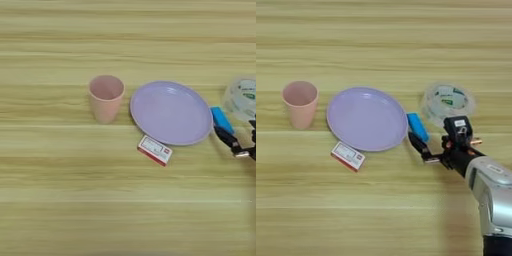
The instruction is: Move the objects on the table
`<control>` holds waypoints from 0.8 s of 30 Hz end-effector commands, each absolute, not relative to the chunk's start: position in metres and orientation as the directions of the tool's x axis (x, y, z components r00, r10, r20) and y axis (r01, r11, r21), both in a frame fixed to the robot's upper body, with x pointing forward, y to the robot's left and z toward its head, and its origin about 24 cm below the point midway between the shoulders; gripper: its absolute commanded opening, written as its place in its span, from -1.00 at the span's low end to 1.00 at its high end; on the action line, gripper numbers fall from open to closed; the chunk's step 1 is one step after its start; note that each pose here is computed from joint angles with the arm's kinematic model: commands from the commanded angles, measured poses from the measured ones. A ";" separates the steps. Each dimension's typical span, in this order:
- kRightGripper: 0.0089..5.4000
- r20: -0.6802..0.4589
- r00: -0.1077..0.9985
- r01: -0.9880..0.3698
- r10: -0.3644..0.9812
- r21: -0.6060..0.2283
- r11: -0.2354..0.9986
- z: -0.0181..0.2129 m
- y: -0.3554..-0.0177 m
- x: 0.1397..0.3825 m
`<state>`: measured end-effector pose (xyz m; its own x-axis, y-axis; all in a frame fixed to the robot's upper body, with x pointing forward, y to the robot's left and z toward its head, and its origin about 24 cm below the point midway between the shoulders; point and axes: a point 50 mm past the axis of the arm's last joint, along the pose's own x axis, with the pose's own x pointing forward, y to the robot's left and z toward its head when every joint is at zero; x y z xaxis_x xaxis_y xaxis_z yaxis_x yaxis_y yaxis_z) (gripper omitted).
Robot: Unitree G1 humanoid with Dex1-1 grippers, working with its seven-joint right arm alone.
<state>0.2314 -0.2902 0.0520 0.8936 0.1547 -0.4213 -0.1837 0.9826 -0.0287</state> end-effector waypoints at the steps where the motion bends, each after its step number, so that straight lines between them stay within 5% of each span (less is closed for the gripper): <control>1: 0.99 -0.337 0.934 -0.170 0.114 -0.141 0.975 0.080 -0.301 0.242; 24: 0.99 -0.369 0.917 -0.221 0.153 -0.149 0.964 0.063 -0.289 0.251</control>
